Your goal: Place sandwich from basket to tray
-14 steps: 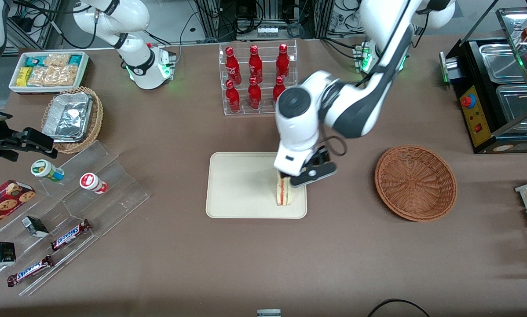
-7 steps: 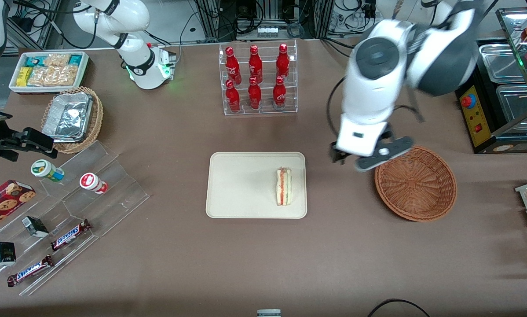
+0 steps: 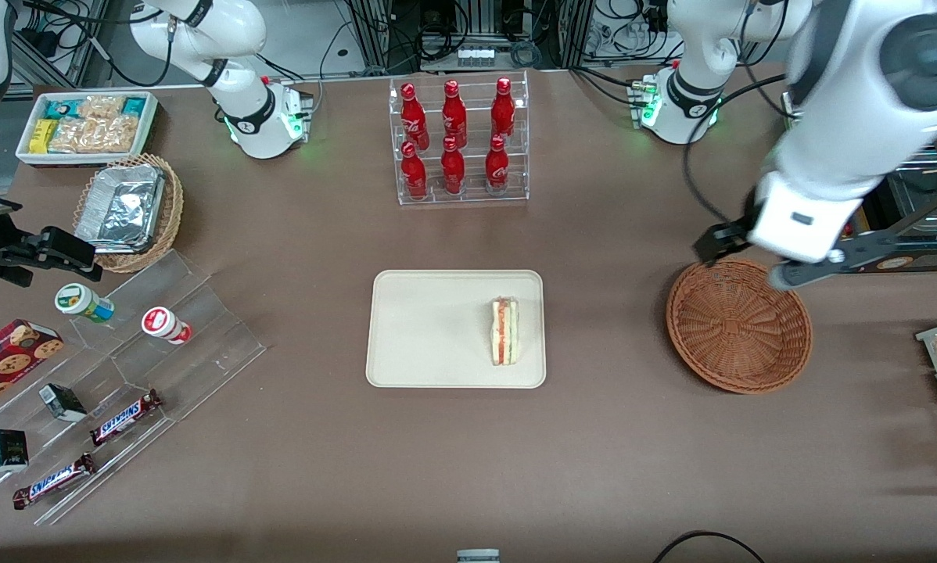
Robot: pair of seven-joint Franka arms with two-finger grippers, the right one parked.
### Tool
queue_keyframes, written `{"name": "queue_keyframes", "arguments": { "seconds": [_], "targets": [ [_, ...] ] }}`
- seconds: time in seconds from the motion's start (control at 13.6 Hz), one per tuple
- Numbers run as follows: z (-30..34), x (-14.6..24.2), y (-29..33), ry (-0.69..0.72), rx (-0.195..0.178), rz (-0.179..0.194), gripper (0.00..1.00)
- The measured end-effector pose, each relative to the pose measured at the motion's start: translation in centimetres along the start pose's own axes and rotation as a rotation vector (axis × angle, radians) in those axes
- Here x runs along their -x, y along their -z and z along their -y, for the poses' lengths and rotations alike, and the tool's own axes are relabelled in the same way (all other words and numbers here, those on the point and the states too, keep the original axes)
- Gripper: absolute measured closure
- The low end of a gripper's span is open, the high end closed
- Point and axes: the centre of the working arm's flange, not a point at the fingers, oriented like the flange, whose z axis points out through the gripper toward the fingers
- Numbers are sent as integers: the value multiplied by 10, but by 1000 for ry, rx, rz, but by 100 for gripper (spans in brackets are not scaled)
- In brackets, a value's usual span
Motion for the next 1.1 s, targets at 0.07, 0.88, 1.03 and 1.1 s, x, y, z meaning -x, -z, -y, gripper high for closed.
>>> {"name": "queue_keyframes", "arguments": {
  "seconds": [0.07, 0.88, 1.03, 1.1],
  "targets": [
    [16, 0, 4, -17, 0, 6, 0],
    [152, 30, 30, -70, 80, 42, 0],
    [151, 29, 30, -73, 80, 39, 0],
    [150, 29, 30, -76, 80, 38, 0]
  ]
}}
